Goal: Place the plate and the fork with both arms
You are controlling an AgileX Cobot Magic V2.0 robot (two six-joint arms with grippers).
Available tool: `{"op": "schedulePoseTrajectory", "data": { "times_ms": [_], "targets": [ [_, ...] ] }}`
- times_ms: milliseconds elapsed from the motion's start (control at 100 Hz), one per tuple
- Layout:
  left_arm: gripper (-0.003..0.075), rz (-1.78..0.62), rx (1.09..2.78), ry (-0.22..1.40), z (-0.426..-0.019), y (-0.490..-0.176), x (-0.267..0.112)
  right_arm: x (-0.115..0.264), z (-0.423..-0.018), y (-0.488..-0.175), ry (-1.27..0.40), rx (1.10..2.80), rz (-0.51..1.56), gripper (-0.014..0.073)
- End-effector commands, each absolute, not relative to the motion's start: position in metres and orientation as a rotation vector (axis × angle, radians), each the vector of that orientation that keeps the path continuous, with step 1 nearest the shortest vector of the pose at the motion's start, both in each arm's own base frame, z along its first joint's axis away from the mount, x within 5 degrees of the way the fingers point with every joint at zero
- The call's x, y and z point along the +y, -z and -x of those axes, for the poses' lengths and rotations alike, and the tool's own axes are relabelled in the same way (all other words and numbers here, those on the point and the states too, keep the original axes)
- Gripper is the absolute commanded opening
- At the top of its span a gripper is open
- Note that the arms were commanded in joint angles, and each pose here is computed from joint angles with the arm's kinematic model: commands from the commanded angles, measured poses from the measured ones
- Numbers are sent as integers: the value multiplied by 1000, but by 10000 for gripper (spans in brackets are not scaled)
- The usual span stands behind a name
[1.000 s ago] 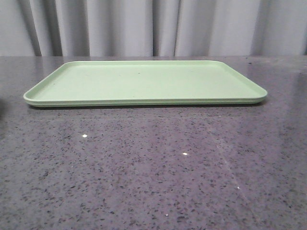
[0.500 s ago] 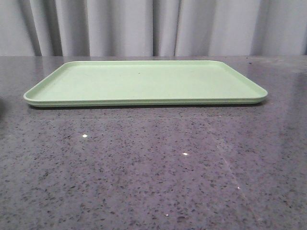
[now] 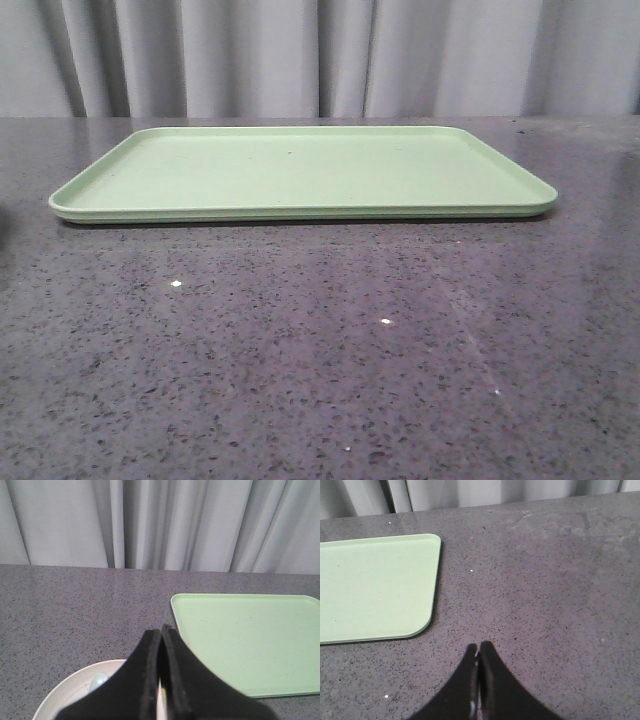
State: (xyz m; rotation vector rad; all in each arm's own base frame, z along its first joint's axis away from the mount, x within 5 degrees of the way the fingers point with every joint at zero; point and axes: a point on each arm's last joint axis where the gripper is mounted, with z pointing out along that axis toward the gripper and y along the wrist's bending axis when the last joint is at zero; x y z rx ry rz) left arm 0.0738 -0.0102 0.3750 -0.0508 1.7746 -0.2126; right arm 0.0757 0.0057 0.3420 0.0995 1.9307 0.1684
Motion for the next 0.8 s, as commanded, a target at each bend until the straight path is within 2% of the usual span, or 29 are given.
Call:
{"op": "schedulePoseTrajectory", "data": {
  "times_ms": [0,200,270,330,430,530,600,650,790],
  "targets": [
    [-21,66,1721,216,-86,-393,-10,7,-88,-358,-171,1889,-90,-66],
    [-20,71,1772,215,-101,-391,-10,8,-103,-354,-165,1953,-93,-53],
    [-16,71,1784,216,-102,-390,-10,8,-105,-353,-165,1961,-93,1],
    [5,71,1784,216,-102,-390,-10,8,-105,-353,-164,1963,-93,93],
    [104,71,1786,216,-102,-390,-10,8,-105,-353,-164,1963,-93,283],
    [275,71,1786,216,-102,-390,-10,8,-105,-353,-164,1963,-93,454],
    [391,71,1786,216,-102,-390,-10,8,-105,-353,-165,1960,-93,497],
    [442,72,1775,215,-102,-391,-10,8,-106,-354,-166,1951,-93,497],
    [449,74,1746,214,-103,-393,-10,8,-107,-356,-168,1923,-91,497]
  ]
}}
